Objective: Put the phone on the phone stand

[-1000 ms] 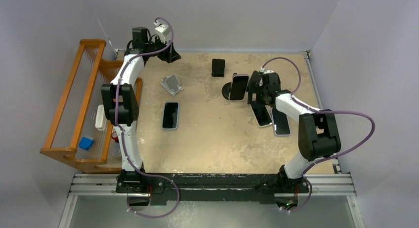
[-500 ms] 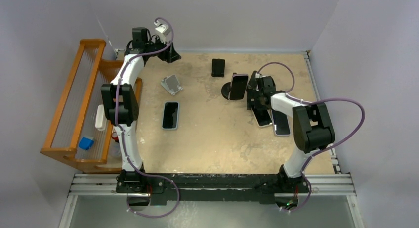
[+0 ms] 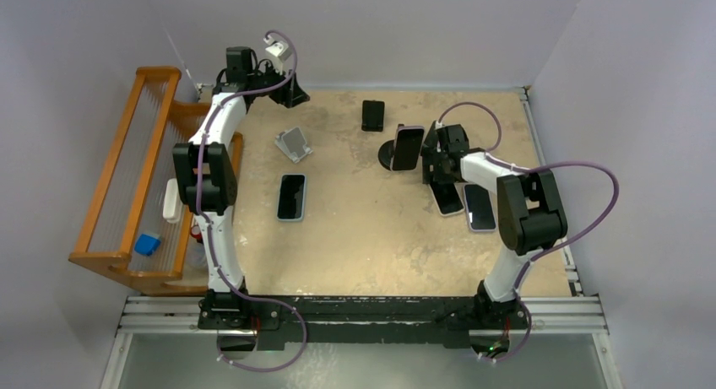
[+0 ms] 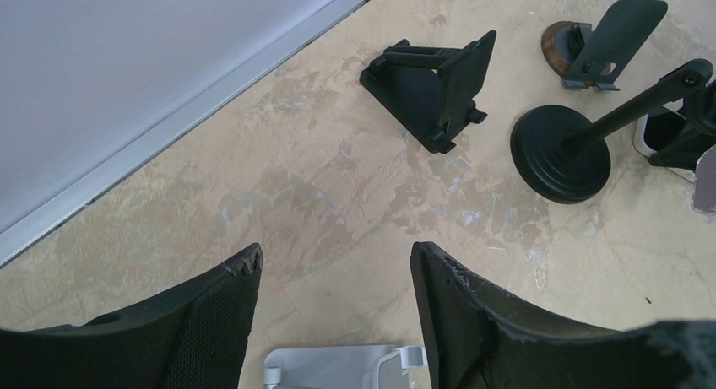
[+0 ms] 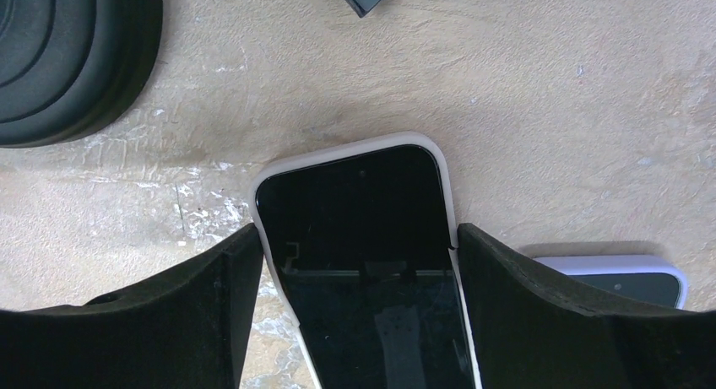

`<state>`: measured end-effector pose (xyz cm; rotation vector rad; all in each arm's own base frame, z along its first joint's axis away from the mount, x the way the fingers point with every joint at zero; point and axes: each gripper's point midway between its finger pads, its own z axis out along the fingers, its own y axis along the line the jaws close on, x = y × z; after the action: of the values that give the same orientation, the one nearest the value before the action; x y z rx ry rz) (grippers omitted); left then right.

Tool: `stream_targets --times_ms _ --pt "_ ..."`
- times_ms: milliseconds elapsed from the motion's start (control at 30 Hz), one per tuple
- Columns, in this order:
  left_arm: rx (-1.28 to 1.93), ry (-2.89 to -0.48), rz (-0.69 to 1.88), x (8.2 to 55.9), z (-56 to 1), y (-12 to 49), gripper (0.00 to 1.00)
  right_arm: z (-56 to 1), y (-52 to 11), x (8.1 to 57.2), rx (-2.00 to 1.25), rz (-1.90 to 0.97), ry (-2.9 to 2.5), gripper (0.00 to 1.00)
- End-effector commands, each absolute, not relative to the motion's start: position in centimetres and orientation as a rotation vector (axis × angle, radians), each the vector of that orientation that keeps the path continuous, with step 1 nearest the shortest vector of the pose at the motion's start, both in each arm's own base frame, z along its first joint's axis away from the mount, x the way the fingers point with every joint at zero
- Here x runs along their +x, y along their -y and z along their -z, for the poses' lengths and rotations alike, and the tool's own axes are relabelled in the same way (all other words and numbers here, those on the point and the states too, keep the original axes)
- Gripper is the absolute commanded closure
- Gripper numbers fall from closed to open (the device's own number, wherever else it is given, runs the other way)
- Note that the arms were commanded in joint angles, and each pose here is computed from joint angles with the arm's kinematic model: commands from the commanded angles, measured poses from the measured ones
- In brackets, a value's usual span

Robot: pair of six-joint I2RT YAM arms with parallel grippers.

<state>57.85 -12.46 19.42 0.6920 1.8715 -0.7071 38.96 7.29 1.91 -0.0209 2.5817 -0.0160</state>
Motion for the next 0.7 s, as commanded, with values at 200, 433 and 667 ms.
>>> stream_targets --times_ms 200,433,667 --pt "0.769 -1.639 0.910 55.2 -26.5 15.9 0.37 -1.7 -7.3 38.0 0.076 -0.007 -2.619 0.59" --pt "0.848 -1.509 1.138 50.7 -26.3 25.2 0.38 -8.0 -8.8 39.6 0.161 -0.165 -2.416 0.61" --pt "0.682 -1.571 1.212 45.1 -20.2 28.2 0.41 -13.4 -9.1 38.0 0.273 -0.288 -2.237 0.60"
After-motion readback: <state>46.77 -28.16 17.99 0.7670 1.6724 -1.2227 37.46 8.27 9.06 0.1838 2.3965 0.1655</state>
